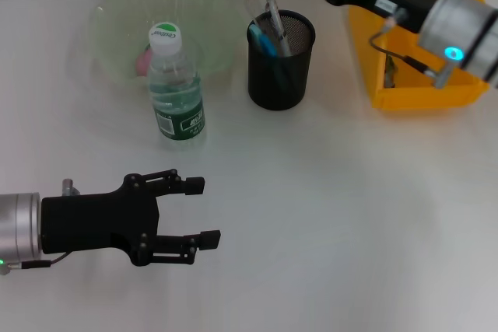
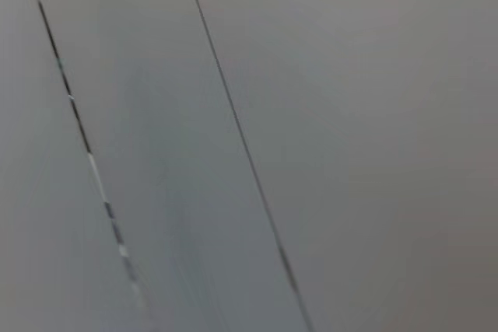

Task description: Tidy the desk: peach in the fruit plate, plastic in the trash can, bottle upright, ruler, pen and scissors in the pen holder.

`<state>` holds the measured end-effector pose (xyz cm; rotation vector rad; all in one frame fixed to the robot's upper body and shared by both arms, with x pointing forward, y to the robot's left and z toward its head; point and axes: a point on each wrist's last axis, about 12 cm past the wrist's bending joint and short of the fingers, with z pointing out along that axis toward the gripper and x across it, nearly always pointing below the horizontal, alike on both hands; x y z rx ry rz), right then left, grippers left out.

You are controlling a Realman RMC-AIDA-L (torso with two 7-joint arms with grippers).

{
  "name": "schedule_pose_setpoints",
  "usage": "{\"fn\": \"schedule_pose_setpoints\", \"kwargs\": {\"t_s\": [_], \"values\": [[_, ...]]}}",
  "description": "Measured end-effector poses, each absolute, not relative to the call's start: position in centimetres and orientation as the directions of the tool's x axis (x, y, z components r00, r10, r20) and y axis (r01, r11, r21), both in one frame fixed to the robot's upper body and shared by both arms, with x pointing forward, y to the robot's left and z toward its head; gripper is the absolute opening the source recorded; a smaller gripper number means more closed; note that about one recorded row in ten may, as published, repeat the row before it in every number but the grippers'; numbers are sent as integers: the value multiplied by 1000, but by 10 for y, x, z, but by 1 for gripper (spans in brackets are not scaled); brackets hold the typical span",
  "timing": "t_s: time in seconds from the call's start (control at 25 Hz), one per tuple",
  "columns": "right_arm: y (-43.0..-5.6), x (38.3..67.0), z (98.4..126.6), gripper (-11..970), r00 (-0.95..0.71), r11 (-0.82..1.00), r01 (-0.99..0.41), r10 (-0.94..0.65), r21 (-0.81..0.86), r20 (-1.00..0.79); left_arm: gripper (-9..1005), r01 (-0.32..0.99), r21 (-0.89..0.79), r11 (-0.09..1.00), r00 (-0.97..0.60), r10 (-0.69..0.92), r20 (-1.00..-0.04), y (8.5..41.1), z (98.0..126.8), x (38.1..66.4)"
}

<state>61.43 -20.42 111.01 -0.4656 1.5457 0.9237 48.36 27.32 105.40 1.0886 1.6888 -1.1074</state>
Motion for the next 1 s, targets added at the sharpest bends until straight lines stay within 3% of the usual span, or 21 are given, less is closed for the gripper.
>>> {"fn": "schedule_pose_setpoints", "kwargs": {"t_s": [0.12, 0.16, 0.2, 0.32, 0.36, 0.52, 1.0], "values": [[-225, 590, 1119, 709, -211, 514, -814, 172, 270, -962, 859, 941, -235, 244, -289, 217, -932, 275, 1054, 483], [-237, 568, 1120, 732, -230, 439, -864, 94, 247, -969, 859, 939, -235, 249, -291, 216, -932, 278, 1055, 483], [-237, 568, 1120, 755, -230, 439, -864, 94, 247, -969, 859, 939, -235, 249, -291, 216, -932, 278, 1055, 483], [-257, 532, 1114, 824, -265, 320, -916, -29, 243, -964, 859, 936, -240, 258, -296, 206, -933, 285, 1058, 483], [-272, 509, 1108, 824, -277, 246, -936, -74, 252, -958, 859, 934, -240, 265, -295, 193, -936, 292, 1061, 482], [-286, 475, 1096, 824, -282, 140, -953, -78, 270, -956, 859, 932, -238, 273, -290, 169, -942, 298, 1065, 481], [-282, 473, 1089, 824, -283, 129, -954, -75, 272, -956, 859, 939, -234, 253, -282, 171, -944, 294, 1072, 490]]}}
